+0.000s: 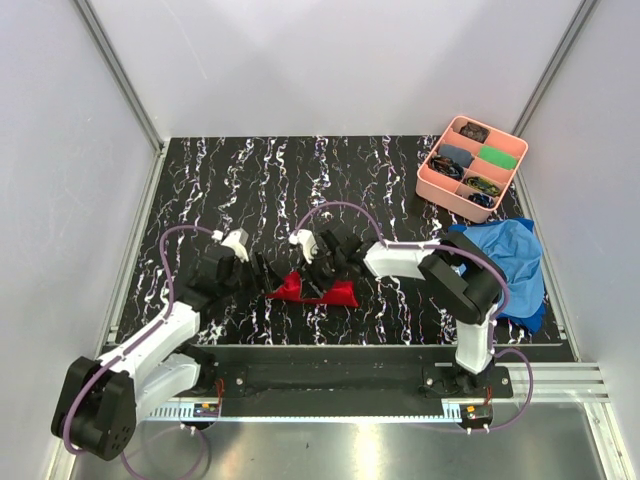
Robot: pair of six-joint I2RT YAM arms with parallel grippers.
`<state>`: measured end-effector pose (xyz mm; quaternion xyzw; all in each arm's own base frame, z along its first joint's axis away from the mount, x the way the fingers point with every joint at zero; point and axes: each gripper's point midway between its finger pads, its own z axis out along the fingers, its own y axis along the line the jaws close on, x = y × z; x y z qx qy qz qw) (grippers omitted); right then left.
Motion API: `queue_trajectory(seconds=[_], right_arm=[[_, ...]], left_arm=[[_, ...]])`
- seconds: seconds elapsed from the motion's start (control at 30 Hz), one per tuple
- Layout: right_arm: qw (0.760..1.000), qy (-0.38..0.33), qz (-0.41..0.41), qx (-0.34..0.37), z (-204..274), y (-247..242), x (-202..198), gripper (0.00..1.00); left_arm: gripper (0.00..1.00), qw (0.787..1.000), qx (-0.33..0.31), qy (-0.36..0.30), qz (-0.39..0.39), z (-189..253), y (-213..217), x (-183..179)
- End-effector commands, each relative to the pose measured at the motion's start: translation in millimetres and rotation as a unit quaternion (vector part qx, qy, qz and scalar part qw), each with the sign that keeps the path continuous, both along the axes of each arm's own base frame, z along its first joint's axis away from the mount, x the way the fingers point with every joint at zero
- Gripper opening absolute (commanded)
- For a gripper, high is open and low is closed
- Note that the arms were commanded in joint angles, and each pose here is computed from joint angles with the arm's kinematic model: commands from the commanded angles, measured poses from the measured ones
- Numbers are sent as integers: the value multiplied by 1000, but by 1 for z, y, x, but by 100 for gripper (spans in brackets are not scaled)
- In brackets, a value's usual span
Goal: Fold the napkin, place the utensils inside, and roll it up
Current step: Roll the napkin at the center of the board.
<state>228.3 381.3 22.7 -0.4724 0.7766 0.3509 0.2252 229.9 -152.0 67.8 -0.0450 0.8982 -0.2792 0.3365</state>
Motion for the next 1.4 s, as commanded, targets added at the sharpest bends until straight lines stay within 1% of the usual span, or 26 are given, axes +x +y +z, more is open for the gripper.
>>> queue_trajectory(seconds=[0.0,0.1,0.2,0.33,0.43,0.47,0.53,0.57,0.6,0.67,0.7,0.73,0.77,0.83,0.93,1.0,1.03,1.07,1.13,1.23,1.3,1.33,1.37], right_arm=[[991,131,7,-34,-37,-20,-33,49],[987,158,0,-32,-42,-22,-34,49],[986,165,-5,-34,-45,-23,-33,49],[985,172,-12,-34,-48,-26,-30,49],[984,172,-15,-33,-48,-26,-28,49],[985,170,-17,-33,-47,-26,-27,50],[985,167,-19,-32,-46,-25,-25,52],[986,163,-20,-30,-44,-24,-23,55],[986,163,-21,-30,-42,-24,-22,57],[988,154,-22,-25,-36,-22,-19,65],[988,150,-23,-24,-33,-22,-18,66],[989,145,-26,-23,-29,-22,-16,68],[991,132,-31,-21,-21,-21,-11,70],[992,120,-39,-24,-12,-22,-8,72],[995,84,-55,-23,11,-26,2,74],[997,48,-65,-10,34,-27,10,79],[997,38,-68,-8,40,-29,10,80],[997,8,-76,1,57,-31,14,80],[995,-37,-89,-1,73,-36,15,81],[991,-90,-100,-24,81,-44,12,82],[988,-114,-97,-42,77,-48,5,83],[983,-137,-105,-54,79,-50,6,83],[983,-152,-87,-62,76,-44,-5,84]], left_arm=[[79,1000,5,-12,13,-5,4,3],[78,1000,0,-11,14,-9,3,4],[77,1000,-6,-16,19,-9,2,7],[70,999,-19,-30,14,-8,-3,11],[61,1000,-16,-19,9,-16,-4,9],[54,1000,-17,-17,8,-18,-4,9],[46,1000,-14,-3,9,-24,-4,6],[38,1000,-12,-1,9,-26,-4,6],[34,1000,-9,7,8,-30,-3,5],[26,1000,-5,15,10,-32,-2,5],[20,1000,0,22,12,-35,-1,5],[17,1000,4,25,14,-34,-1,6],[16,999,7,28,15,-35,0,7],[15,999,12,37,13,-35,-1,8],[15,999,18,48,2,-33,-3,9],[15,998,26,61,-4,-37,-3,7],[15,998,24,61,-8,-35,-5,9],[15,997,26,69,-10,-37,-5,8],[16,997,23,74,-14,-36,-7,8],[17,996,22,82,-17,-37,-9,7],[18,996,22,84,-18,-36,-9,8],[18,996,23,86,-20,-36,-10,7],[18,996,24,86,-20,-35,-10,8]])
